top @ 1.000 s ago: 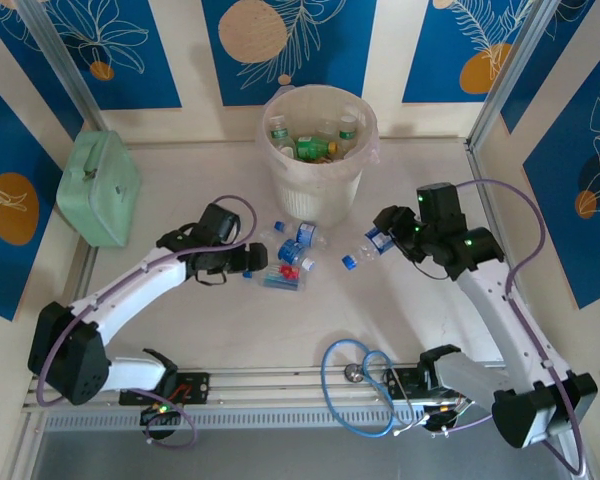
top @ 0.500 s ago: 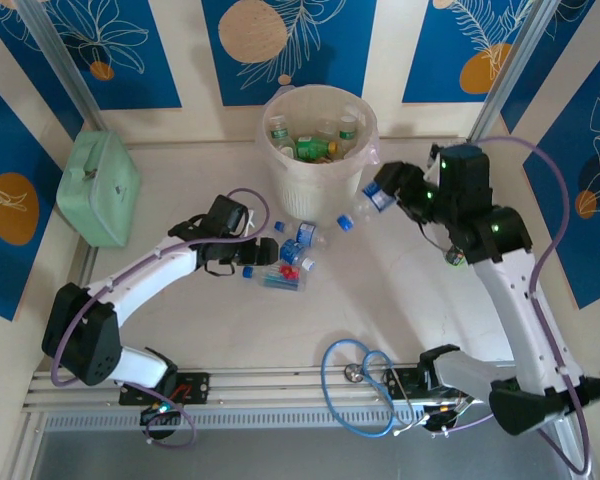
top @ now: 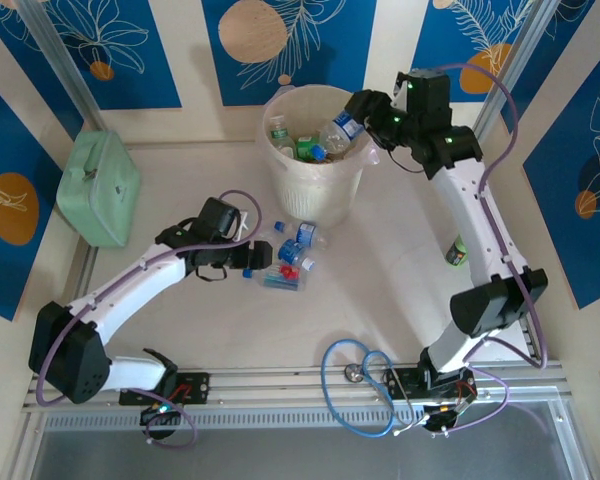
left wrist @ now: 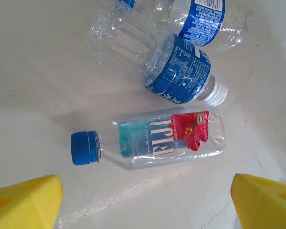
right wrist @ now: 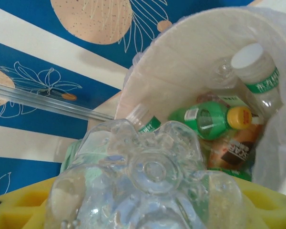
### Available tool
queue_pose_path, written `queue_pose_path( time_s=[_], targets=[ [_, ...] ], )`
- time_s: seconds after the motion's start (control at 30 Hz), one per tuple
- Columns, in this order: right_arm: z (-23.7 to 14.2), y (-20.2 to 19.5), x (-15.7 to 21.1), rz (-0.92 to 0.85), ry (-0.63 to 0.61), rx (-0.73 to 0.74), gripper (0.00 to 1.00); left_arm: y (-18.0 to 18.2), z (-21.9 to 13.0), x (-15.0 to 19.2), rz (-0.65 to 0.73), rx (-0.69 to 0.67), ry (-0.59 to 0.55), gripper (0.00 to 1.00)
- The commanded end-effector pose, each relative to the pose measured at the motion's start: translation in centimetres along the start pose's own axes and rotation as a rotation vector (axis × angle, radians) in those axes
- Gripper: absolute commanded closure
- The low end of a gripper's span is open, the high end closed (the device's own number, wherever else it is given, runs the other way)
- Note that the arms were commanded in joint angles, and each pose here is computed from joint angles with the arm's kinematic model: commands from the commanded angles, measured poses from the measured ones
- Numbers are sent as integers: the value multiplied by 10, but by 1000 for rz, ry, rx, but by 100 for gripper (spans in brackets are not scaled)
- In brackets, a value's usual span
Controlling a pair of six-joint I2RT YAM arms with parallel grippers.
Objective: Put the plastic bottles in the bin
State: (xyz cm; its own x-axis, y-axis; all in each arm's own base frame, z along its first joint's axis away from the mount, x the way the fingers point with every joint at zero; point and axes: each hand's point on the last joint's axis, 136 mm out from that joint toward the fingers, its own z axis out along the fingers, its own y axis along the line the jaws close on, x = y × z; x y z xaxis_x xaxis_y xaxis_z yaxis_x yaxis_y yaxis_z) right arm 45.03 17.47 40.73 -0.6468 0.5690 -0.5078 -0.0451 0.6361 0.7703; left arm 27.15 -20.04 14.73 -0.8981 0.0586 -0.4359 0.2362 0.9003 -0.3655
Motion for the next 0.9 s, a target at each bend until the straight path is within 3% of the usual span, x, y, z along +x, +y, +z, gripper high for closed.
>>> queue_pose_path(
  time_s=[0.0,0.2,0.47,0.67,0.87],
  targets=[
    [8,10,-12,-25,-8,-19,41,3,-7,3,33,-21,1,9],
    [26,1,-14,-24,18,25,25,2,-8,1,41,-21,-8,8],
    [19,-1,-13,-26,17,43,23,3,-8,-2,74,-36,-5,7],
    [-12,0,-2,-37,-7,31,23,-4,0,-14,96,-10,-39,7],
    [-59,-19,34,-47,-15,62,23,-18,21,-19,138,41,-40,7]
  ],
)
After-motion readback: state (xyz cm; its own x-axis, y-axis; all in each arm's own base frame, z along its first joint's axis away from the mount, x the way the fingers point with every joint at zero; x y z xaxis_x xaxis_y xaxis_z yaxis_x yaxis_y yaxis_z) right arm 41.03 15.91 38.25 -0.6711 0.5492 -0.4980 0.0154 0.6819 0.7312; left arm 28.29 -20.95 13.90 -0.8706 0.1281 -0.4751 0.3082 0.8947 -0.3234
